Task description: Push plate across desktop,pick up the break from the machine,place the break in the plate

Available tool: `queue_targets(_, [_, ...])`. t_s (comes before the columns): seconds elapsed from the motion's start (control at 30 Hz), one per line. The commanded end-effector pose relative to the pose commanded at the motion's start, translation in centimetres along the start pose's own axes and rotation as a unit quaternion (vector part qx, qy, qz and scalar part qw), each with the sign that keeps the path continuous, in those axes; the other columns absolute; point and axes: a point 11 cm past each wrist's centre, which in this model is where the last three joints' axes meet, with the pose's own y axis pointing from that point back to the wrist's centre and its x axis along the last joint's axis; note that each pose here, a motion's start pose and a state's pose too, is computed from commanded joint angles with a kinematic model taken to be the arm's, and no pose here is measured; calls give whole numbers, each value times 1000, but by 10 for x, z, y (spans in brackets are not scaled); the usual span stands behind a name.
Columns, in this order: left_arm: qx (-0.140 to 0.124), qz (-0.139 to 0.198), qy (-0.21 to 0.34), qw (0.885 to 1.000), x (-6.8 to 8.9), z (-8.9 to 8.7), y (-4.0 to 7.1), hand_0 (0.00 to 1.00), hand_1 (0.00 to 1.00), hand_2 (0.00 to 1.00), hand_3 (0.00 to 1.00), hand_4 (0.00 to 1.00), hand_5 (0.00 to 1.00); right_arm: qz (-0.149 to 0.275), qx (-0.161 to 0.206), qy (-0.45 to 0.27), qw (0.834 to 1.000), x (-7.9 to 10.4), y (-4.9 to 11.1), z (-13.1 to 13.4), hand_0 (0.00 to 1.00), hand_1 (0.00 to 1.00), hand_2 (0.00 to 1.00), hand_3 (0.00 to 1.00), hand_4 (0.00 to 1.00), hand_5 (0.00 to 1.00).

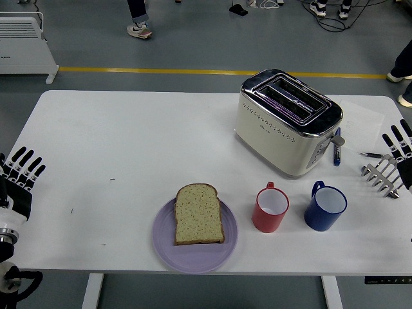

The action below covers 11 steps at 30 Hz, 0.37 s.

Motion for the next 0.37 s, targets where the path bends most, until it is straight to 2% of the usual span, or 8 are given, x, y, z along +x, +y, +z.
queue_targets(0.37, [-1,5,1,1000,2,0,0,783,780,818,742,571,998,-3,0,-1,1000,-3,-1,-1,774,753,778,776,477,499])
